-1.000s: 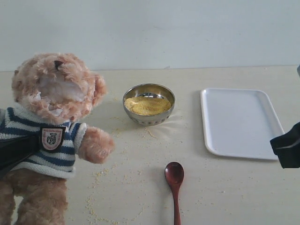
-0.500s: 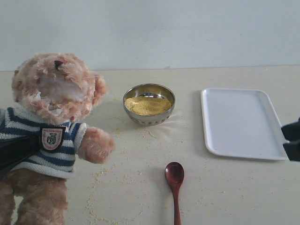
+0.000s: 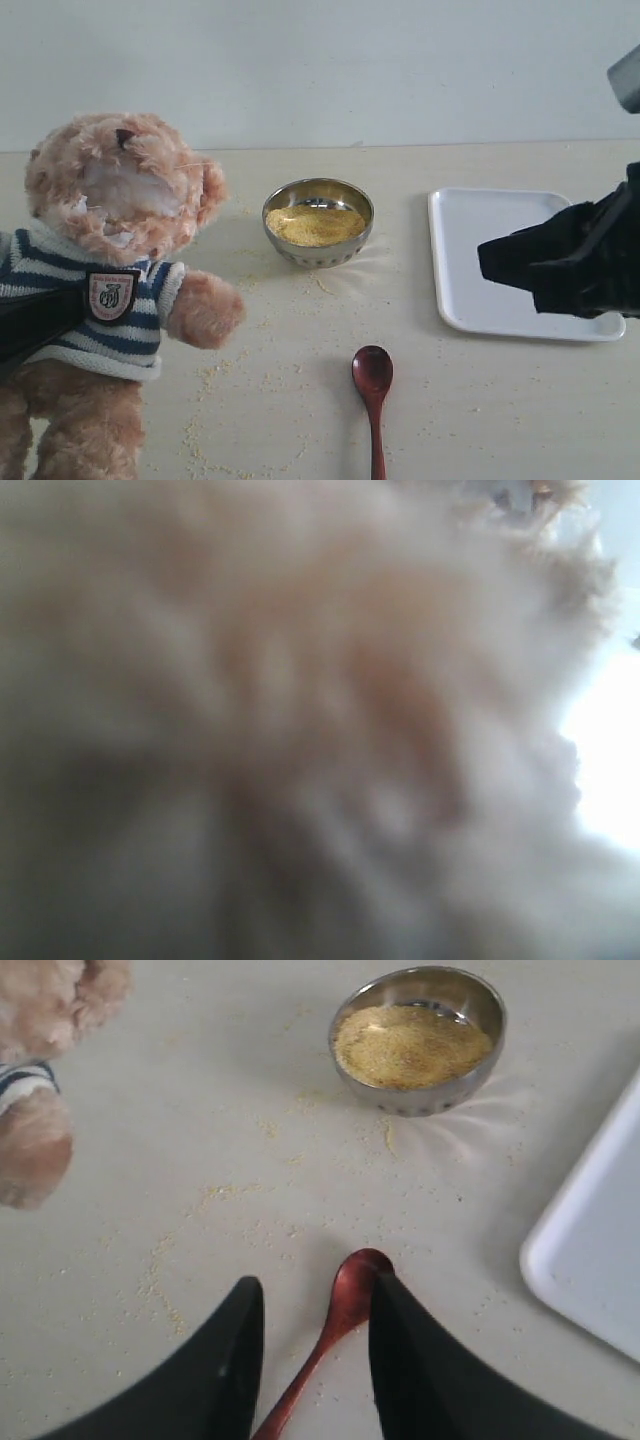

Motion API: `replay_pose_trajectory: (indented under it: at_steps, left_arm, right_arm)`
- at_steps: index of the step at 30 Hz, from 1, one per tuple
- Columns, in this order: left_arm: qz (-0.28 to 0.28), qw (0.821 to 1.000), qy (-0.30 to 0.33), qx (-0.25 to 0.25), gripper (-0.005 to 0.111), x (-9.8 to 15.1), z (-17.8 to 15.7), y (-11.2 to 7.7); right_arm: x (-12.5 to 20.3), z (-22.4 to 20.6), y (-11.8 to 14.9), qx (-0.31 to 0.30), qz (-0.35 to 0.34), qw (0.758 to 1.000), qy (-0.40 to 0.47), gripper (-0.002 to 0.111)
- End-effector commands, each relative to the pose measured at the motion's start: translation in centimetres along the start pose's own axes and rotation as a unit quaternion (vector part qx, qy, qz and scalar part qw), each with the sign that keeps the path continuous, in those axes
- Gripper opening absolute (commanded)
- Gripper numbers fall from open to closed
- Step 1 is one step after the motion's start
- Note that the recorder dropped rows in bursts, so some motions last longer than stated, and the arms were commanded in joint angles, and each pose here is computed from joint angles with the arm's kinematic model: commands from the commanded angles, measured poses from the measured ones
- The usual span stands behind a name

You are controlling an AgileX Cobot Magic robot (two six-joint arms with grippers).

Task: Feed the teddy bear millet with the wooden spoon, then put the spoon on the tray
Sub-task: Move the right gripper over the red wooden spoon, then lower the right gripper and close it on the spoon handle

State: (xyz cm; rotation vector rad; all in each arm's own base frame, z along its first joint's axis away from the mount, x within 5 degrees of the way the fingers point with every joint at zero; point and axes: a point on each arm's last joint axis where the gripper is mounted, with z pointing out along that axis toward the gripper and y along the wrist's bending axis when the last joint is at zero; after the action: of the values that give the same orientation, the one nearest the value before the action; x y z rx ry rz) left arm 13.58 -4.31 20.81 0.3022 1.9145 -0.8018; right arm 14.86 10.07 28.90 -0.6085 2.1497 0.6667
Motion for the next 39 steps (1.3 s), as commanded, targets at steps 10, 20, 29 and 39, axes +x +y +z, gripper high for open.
replay_pose_trajectory:
  at_steps: [10,20,29,39]
  left_arm:
    - [-0.009,1.000,-0.010,0.004,0.005,-0.2,0.0,0.0]
    - [-0.009,1.000,-0.010,0.004,0.005,-0.2,0.0,0.0]
    - [-0.009,1.000,-0.010,0.004,0.005,-0.2,0.0,0.0]
    - [-0.009,1.000,-0.010,0.004,0.005,-0.2,0.0,0.0]
  right_arm:
    - [-0.1,4.1,7.1,-0.087,-0.105,0.991,-0.010,0.036]
    - [0.5,9.3,7.1,0.025,-0.121,0.981,0.148,0.036]
    - [2.6,10.0,6.3,0.142,-0.063,0.956,0.249,0.036]
    - [5.3,12.4,8.4,0.169,0.039,0.947,0.270,0.036]
